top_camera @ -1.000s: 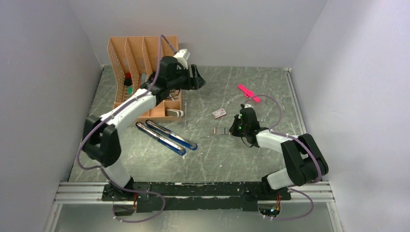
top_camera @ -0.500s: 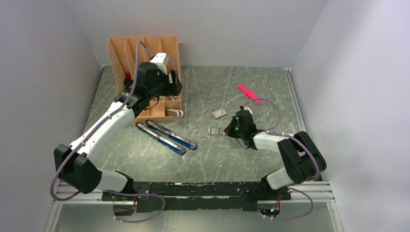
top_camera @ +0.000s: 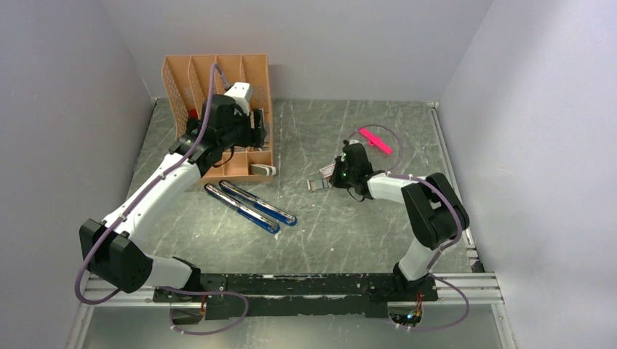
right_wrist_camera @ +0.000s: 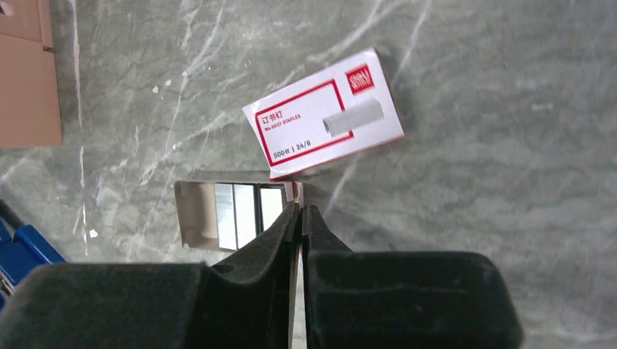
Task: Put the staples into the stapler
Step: Place the staple box at the center of the board.
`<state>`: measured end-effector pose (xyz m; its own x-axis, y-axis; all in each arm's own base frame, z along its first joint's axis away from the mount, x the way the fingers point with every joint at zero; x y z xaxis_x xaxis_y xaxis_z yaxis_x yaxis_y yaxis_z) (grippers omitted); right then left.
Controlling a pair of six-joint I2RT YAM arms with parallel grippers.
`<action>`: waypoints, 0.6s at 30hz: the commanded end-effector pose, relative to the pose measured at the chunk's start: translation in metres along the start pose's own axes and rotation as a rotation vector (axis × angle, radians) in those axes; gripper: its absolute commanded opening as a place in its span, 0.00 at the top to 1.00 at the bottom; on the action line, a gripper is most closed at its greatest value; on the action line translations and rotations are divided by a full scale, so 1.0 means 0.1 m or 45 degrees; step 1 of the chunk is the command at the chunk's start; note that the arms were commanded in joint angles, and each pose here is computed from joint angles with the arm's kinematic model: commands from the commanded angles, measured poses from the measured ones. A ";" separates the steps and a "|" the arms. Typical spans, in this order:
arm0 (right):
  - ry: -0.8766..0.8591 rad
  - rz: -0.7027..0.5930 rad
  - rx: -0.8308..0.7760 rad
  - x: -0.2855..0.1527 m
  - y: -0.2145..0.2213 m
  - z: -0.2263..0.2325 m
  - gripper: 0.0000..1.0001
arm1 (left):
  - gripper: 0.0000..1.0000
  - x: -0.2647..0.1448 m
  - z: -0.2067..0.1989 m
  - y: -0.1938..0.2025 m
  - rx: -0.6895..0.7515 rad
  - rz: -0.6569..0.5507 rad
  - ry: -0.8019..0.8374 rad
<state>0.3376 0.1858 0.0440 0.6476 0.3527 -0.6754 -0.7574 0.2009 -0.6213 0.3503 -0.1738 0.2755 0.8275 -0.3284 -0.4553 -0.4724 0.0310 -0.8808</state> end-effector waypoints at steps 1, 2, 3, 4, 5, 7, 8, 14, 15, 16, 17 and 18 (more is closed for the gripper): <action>0.014 0.122 -0.149 0.08 0.04 -0.02 0.91 | 0.28 -0.01 0.13 -0.01 0.029 0.006 -0.041; 0.007 0.139 -0.154 0.09 0.05 -0.01 0.91 | 0.28 -0.01 0.14 0.00 0.025 0.009 -0.035; -0.005 0.153 -0.157 0.10 0.05 0.01 0.91 | 0.28 0.00 0.16 0.01 0.020 0.012 -0.034; -0.014 0.165 -0.160 0.11 0.05 0.02 0.90 | 0.28 0.00 0.18 0.01 0.014 0.016 -0.033; -0.021 0.172 -0.163 0.12 0.06 0.03 0.89 | 0.28 0.01 0.19 0.02 0.008 0.021 -0.031; -0.011 0.172 -0.173 0.14 0.05 0.01 0.87 | 0.29 0.02 0.22 0.03 -0.004 0.028 -0.025; -0.001 0.172 -0.180 0.15 0.04 0.00 0.86 | 0.29 0.02 0.23 0.04 -0.007 0.030 -0.022; 0.056 0.148 -0.244 0.09 -0.04 -0.05 0.76 | 0.31 0.03 0.30 0.10 -0.003 0.053 -0.052; 0.069 0.136 -0.252 0.07 -0.06 -0.06 0.75 | 0.30 0.03 0.32 0.10 -0.002 0.054 -0.064; 0.079 0.120 -0.255 0.03 -0.09 -0.07 0.73 | 0.30 0.02 0.33 0.11 -0.003 0.054 -0.071; 0.087 0.101 -0.259 0.00 -0.11 -0.07 0.72 | 0.31 0.02 0.33 0.12 -0.003 0.055 -0.070; 0.091 0.076 -0.257 -0.04 -0.14 -0.07 0.71 | 0.31 0.02 0.33 0.12 -0.003 0.056 -0.069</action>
<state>0.3496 0.1877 0.0404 0.5765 0.3445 -0.7409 -0.7922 0.0134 -0.6102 0.3598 -0.1474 0.2691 0.8350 -0.2819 -0.4726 -0.4863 0.0237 -0.8734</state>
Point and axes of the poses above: each gripper's point midway between its finger pads, its own x axis out along the fingers, its own z axis along the line the jaws close on, y = z × x, the point moved 3 cm from there along -x, back along the fingers, and after that the axes turned 2 degrees about x, right-handed, at the moved point
